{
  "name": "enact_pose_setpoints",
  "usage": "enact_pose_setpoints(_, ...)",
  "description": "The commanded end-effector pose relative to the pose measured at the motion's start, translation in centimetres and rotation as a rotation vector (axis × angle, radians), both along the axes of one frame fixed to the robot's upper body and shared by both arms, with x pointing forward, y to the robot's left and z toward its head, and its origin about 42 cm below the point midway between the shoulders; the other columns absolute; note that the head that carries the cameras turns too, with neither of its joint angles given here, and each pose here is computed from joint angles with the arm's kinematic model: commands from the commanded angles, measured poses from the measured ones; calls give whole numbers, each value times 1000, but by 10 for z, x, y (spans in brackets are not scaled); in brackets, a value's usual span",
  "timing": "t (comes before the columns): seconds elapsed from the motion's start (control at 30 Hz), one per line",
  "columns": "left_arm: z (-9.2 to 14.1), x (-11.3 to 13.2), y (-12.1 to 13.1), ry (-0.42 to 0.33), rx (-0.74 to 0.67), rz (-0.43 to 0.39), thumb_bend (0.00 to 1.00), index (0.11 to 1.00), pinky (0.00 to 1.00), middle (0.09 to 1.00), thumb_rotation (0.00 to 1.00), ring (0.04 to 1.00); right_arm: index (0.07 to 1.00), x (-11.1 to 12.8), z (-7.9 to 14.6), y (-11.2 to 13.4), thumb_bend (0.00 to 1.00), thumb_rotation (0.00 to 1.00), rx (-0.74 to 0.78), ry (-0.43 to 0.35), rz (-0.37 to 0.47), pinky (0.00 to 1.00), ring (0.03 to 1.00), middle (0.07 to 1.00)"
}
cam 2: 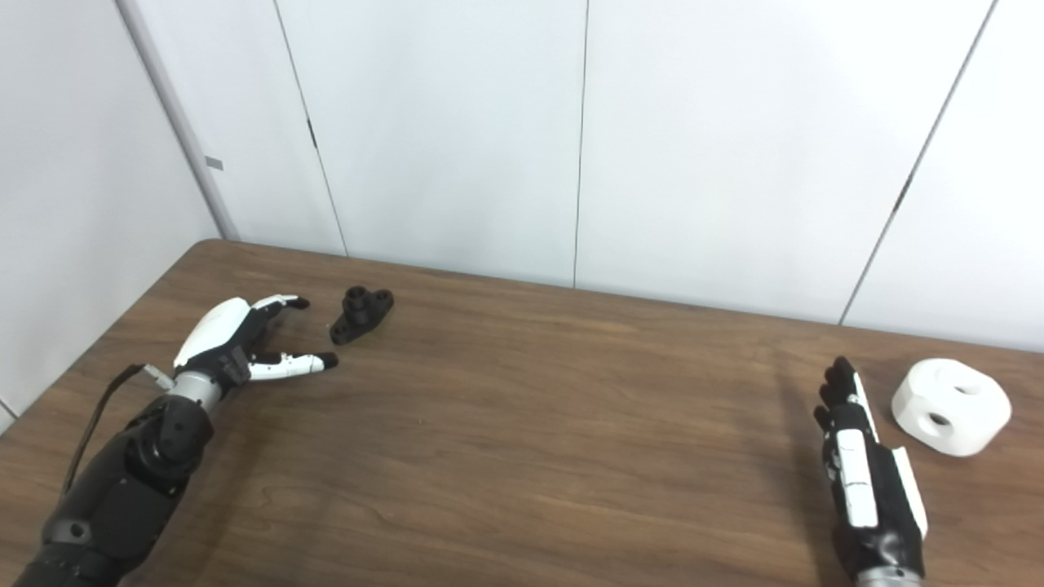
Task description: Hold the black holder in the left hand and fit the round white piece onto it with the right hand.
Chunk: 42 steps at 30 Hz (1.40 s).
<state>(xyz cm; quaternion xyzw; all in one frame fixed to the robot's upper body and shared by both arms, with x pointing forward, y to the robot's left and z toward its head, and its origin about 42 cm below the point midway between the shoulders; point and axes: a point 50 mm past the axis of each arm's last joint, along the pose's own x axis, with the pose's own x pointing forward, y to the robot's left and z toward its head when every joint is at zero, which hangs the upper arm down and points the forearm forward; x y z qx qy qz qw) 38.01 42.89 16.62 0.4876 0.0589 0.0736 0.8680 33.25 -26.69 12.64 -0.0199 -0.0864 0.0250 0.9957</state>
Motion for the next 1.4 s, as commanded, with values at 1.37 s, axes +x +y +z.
enact_pose_setpoints(1.37,7,53,-10,36,-42,-41,961,773,887,890,424,908,1000,-15,42,10,435,997,6,-80,-6,999,1000,1000)
